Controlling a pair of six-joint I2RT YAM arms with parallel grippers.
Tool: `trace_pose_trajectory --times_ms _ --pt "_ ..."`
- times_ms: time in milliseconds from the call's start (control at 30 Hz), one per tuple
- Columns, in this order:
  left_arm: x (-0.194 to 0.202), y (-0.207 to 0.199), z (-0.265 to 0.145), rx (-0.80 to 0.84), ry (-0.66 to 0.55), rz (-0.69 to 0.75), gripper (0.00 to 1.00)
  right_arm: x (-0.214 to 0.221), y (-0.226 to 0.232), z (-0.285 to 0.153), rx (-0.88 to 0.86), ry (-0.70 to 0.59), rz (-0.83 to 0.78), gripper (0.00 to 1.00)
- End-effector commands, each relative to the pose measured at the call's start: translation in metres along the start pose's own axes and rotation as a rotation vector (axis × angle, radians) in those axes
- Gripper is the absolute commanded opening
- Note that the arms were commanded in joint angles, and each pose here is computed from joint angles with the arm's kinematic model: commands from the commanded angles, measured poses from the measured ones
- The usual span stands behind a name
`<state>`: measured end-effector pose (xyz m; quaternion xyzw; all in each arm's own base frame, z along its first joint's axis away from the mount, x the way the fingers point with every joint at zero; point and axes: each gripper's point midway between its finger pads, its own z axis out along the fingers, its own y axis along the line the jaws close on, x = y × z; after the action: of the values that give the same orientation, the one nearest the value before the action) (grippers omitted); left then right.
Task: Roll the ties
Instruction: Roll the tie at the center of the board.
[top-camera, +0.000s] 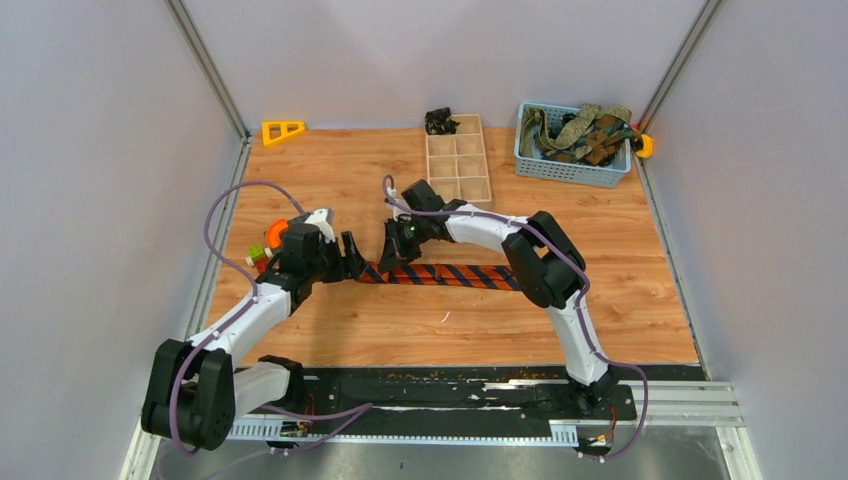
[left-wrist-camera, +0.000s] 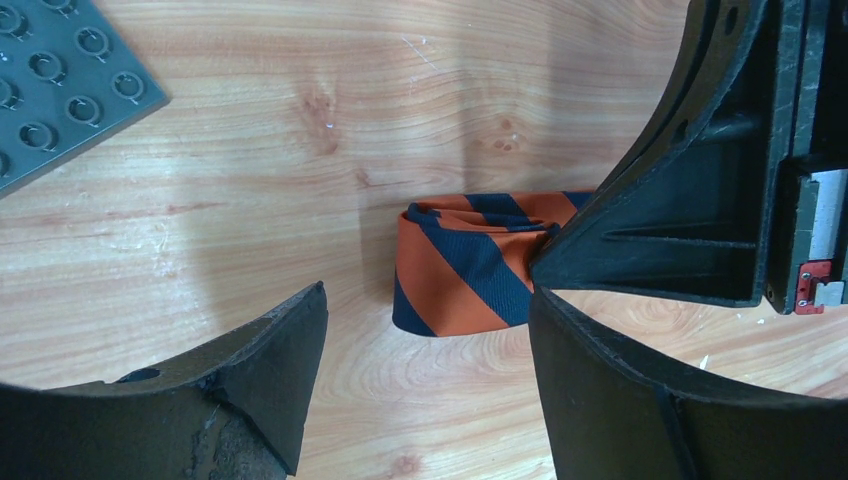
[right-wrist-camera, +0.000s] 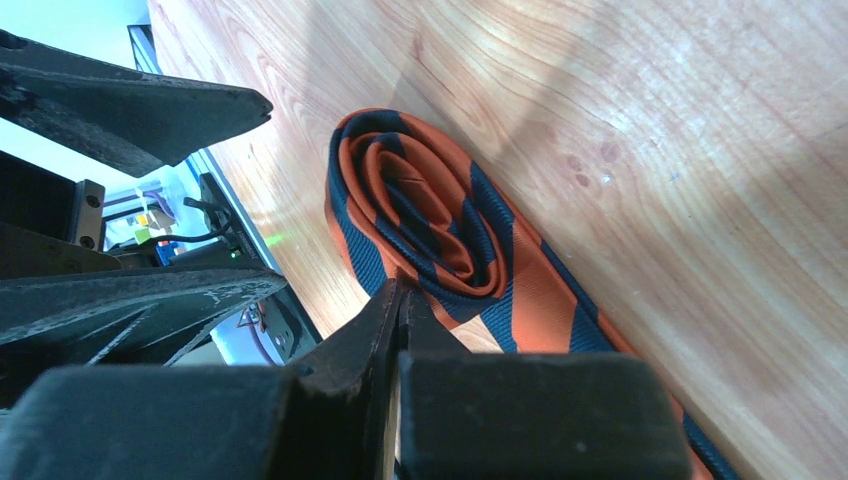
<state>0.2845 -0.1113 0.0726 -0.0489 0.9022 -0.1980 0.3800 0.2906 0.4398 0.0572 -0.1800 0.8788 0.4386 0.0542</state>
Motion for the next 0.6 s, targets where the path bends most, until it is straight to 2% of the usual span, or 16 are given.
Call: trace_pose_trajectory --times_ms 0,567 --pt "-0.005 -0.004 0.005 0.038 -0.019 -0.001 0.80 0.000 -0.011 0.007 -0.006 0.001 -0.004 0.00" --pt "0.008 -0.007 0.025 0.115 0.014 -0.031 0.74 0.009 -0.037 0.013 0.017 0.015 0.038 0.00"
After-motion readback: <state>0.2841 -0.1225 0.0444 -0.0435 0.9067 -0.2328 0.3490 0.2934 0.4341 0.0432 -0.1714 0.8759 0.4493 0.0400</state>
